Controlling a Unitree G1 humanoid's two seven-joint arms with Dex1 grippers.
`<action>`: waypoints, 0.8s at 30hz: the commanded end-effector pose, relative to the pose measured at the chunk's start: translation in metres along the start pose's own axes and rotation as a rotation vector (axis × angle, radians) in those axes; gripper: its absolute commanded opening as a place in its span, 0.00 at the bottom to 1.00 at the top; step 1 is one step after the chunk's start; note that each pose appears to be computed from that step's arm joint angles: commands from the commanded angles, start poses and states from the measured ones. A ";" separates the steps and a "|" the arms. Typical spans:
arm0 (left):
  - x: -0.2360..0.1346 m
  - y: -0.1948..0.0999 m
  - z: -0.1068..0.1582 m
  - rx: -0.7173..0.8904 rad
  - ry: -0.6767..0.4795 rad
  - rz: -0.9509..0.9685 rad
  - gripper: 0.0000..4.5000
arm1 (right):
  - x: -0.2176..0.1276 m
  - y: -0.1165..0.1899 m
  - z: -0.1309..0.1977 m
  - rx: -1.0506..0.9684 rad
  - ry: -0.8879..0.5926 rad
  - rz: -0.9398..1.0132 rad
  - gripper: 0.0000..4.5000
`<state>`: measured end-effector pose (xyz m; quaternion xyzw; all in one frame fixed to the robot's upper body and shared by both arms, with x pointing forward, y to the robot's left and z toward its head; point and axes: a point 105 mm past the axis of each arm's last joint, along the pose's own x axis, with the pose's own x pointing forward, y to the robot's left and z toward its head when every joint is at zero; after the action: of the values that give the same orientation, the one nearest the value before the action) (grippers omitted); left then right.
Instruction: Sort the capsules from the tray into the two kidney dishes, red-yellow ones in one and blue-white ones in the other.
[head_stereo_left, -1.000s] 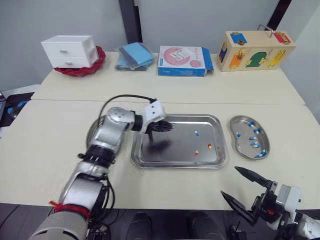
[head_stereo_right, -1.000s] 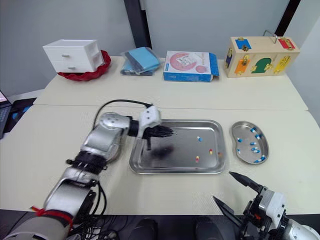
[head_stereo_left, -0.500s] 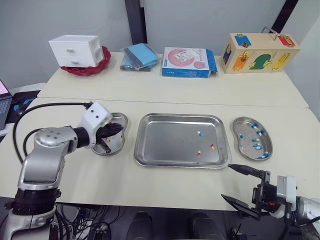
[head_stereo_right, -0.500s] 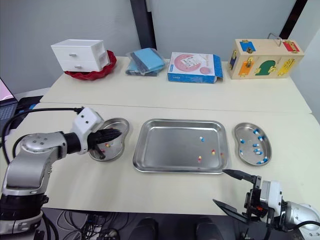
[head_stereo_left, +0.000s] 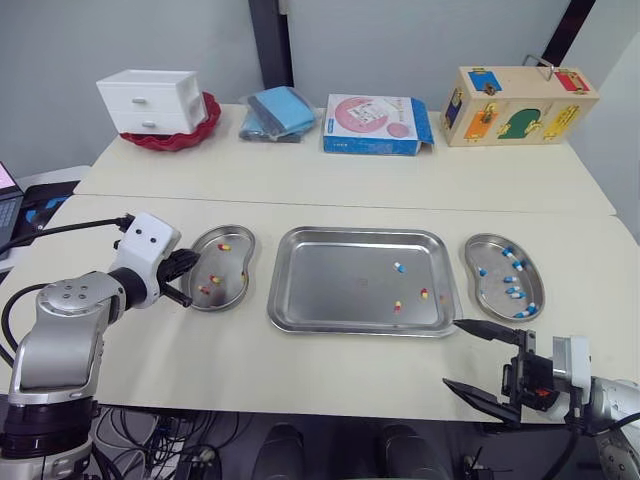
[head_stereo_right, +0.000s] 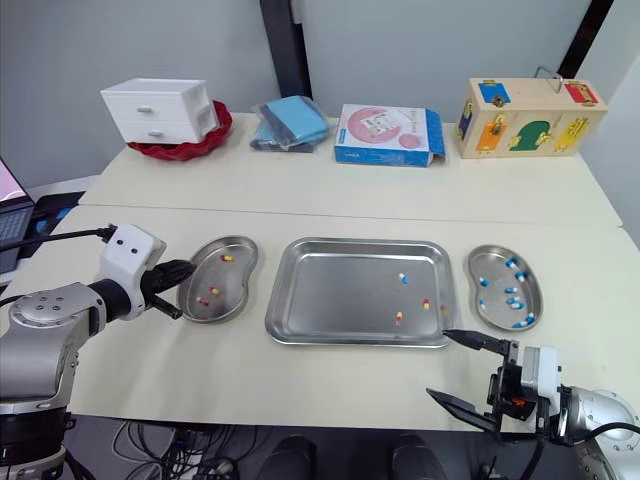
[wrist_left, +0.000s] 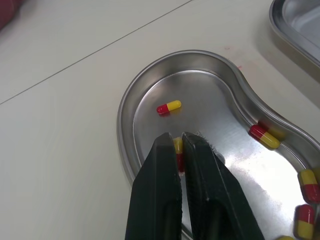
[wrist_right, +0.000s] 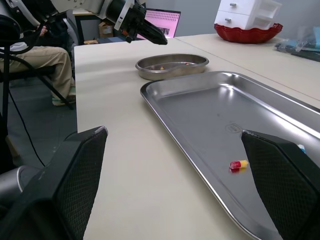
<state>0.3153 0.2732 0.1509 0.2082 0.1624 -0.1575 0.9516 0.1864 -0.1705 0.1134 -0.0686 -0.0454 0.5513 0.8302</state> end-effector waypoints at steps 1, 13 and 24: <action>-0.006 0.004 0.010 0.018 -0.028 0.028 0.03 | 0.001 0.001 0.008 -0.018 -0.023 -0.001 1.00; -0.005 0.001 0.010 0.005 -0.015 0.006 0.03 | 0.002 0.000 0.007 -0.015 -0.021 -0.014 1.00; -0.003 -0.001 0.011 -0.017 0.000 -0.001 0.77 | 0.003 -0.001 0.005 -0.011 -0.020 -0.026 1.00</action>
<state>0.3135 0.2721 0.1441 0.1758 0.1873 -0.1543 0.9540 0.1881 -0.1691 0.1127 -0.0593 -0.0450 0.5416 0.8374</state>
